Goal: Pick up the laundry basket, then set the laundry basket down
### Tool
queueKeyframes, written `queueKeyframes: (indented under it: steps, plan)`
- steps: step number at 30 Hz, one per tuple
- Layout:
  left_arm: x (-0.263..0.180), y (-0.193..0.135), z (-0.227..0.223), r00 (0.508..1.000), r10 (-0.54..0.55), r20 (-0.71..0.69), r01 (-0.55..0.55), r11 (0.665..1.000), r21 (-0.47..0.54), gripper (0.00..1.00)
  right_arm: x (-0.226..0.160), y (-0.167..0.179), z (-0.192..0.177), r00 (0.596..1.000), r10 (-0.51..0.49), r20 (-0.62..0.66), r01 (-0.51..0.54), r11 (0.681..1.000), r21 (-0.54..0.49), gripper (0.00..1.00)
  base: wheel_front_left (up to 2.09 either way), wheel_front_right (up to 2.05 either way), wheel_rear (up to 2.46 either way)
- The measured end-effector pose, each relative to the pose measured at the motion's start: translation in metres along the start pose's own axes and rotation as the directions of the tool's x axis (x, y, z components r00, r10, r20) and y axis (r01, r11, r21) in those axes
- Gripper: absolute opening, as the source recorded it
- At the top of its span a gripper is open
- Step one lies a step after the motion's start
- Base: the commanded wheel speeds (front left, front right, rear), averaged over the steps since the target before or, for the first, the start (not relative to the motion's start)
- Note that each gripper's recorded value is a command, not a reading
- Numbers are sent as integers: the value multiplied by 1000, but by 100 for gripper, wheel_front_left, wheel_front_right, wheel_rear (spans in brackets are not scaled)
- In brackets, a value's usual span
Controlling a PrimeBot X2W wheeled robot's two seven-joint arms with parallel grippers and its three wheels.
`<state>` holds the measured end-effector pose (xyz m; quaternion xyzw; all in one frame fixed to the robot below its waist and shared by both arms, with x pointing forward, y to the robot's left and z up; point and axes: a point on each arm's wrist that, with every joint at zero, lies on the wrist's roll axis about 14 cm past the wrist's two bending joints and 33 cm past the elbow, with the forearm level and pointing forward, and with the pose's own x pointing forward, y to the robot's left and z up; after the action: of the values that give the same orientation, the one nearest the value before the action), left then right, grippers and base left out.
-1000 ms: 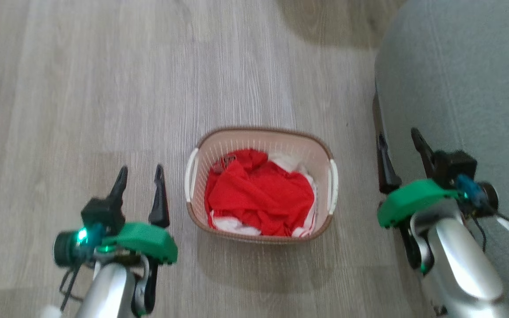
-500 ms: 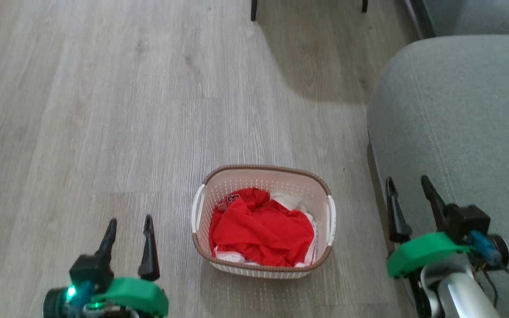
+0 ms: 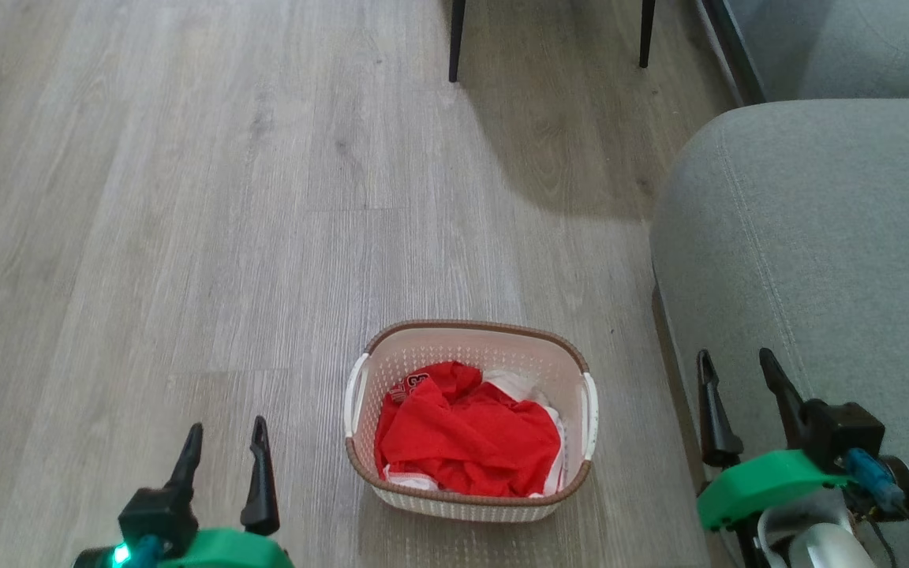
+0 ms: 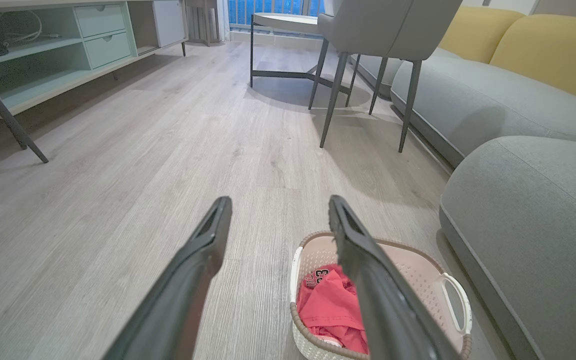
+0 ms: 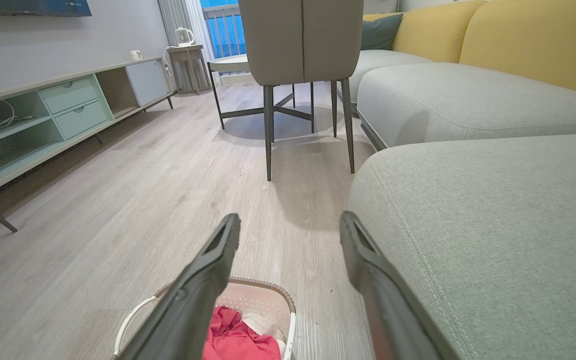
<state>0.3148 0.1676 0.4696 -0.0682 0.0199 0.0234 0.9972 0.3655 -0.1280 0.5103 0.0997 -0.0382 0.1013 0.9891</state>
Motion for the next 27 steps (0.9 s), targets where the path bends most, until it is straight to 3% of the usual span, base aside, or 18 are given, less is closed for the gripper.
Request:
queueKeyframes:
  steps: [23, 24, 27]
  plan:
    - [1, 3, 5, 1000, 2, 16, -3, 1000, 19, 100, 1, 2, -2, 1000, 7, -4, -7, 1000, 2, 100, 0, 0, 0]
    - [0, 3, 3, 1000, 2, 9, -2, 1000, 18, 0, 0, 2, -5, 1000, 4, -15, -4, 1000, 3, 0, 0, 0, 0]
    - [-6, 6, -16, 999, 12, -51, -11, 1000, 23, 0, -8, -2, -26, 997, -11, -81, 12, 1000, 12, 0, 0, 0, 0]
